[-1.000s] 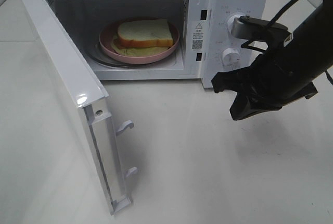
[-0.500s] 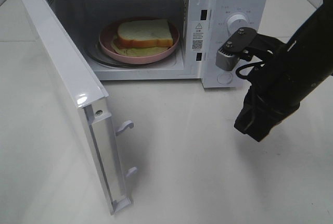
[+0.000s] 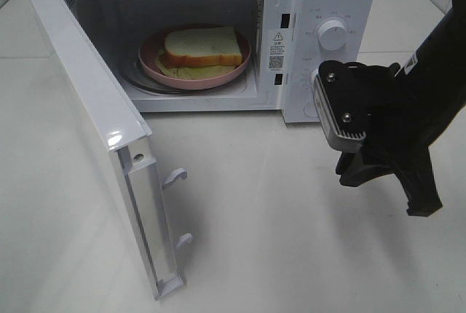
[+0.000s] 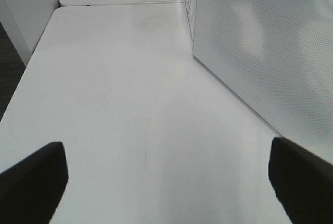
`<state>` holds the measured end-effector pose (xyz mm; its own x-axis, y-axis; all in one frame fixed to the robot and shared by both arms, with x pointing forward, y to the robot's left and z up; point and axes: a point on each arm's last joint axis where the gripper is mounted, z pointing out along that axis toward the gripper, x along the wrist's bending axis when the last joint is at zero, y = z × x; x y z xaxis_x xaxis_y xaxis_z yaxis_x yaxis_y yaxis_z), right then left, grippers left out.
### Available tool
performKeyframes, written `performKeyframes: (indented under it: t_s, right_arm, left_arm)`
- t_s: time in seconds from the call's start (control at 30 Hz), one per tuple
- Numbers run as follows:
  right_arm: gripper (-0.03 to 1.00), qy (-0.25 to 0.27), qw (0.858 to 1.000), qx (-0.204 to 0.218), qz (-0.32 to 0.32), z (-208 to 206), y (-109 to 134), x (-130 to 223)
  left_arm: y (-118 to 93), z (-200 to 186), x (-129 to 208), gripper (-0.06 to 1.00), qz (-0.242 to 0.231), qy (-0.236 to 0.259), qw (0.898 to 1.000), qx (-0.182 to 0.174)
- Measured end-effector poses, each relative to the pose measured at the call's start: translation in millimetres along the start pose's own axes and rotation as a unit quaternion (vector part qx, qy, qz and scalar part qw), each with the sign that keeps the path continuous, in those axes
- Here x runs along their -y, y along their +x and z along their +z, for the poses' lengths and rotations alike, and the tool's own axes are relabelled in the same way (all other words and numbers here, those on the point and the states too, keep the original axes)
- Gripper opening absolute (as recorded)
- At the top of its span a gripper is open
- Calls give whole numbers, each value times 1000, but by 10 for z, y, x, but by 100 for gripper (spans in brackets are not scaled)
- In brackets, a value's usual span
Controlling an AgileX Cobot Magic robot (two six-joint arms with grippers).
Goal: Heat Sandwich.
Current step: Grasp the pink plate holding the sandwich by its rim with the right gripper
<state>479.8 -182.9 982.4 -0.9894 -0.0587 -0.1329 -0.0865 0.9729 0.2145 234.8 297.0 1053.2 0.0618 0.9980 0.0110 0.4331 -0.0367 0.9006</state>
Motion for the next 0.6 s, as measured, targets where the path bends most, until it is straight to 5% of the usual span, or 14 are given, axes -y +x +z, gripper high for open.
performKeyframes:
  t_s: [0.3,0.4,0.6]
  right_arm:
    - [55,41,998,17,-40,-2,-32,73]
    - [77,42,999,20,-18,-3,-37,77]
    - [89,46,998,28,19,-18,-58,80]
  left_arm:
    - [0,0,0,99,0,0,1000,0]
    - [0,0,0,99,0,0,1000,0]
    - [0,0,0,99,0,0,1000,0]
